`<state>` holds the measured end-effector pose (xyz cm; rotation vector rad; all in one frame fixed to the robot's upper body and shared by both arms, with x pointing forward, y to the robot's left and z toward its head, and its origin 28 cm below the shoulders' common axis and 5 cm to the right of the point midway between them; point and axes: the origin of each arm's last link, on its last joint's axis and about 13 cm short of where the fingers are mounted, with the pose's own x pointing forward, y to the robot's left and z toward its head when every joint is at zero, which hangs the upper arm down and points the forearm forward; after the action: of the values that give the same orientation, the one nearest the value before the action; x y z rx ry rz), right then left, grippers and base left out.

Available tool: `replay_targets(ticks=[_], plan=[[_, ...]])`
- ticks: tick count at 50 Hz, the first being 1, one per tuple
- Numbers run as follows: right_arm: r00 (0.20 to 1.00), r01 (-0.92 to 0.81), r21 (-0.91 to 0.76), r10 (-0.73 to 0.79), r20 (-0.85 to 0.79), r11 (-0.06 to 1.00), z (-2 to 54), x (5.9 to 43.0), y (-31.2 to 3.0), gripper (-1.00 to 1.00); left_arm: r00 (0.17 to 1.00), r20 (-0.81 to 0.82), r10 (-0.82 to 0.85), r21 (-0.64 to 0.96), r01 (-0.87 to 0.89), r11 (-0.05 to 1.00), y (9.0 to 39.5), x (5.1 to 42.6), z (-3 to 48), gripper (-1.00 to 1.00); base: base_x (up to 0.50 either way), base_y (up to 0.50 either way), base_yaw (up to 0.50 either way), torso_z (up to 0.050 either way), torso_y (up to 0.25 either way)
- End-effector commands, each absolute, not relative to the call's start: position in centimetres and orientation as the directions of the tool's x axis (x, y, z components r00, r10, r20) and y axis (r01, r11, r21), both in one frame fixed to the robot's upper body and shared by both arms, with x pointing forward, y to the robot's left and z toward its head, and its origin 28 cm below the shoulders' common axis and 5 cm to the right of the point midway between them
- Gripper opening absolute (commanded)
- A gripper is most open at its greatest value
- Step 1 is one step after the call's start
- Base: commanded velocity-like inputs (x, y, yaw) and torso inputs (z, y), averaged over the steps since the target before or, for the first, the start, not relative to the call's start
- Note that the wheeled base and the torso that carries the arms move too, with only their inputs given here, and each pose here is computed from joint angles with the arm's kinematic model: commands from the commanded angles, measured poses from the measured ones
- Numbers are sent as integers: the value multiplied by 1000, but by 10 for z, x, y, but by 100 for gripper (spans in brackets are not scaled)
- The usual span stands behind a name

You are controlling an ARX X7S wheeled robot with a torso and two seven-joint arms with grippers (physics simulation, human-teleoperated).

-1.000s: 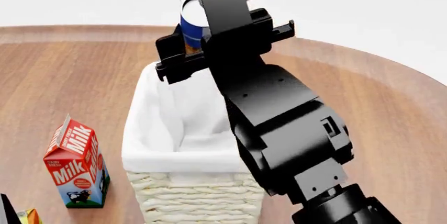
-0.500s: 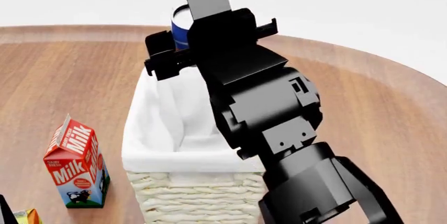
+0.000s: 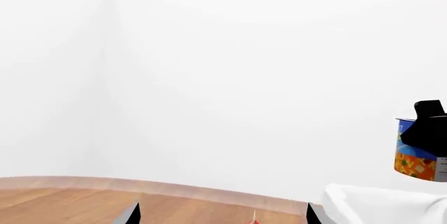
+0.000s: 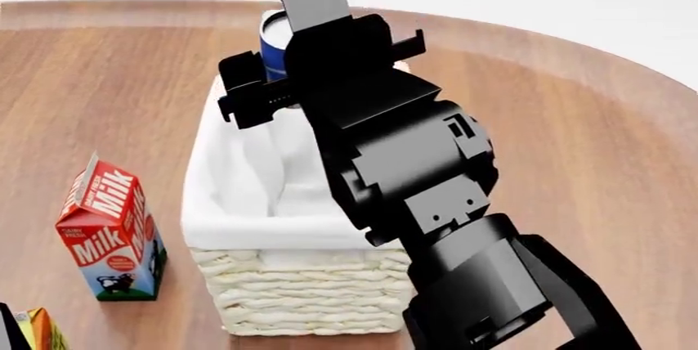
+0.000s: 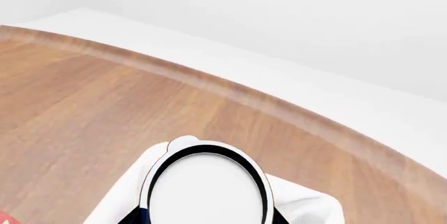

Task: Pick up the alphabet soup, and put it in the basket.

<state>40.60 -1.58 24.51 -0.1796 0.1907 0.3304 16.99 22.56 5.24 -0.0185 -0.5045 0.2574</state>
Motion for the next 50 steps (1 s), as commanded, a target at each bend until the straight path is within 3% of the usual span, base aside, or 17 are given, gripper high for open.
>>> replay_targets(ticks=[1,50], plan=[[932,-343,-174,311,-188,923,253,405,-14,-100,844,476,246,-76,-239,968,225,170,52,100,0,0,0,0,-90],[929,-349,-202,310,-200,915,249,406,-12,-100,840,479,256,-76,-251,965,225,172,53,100,0,0,0,0,-82]])
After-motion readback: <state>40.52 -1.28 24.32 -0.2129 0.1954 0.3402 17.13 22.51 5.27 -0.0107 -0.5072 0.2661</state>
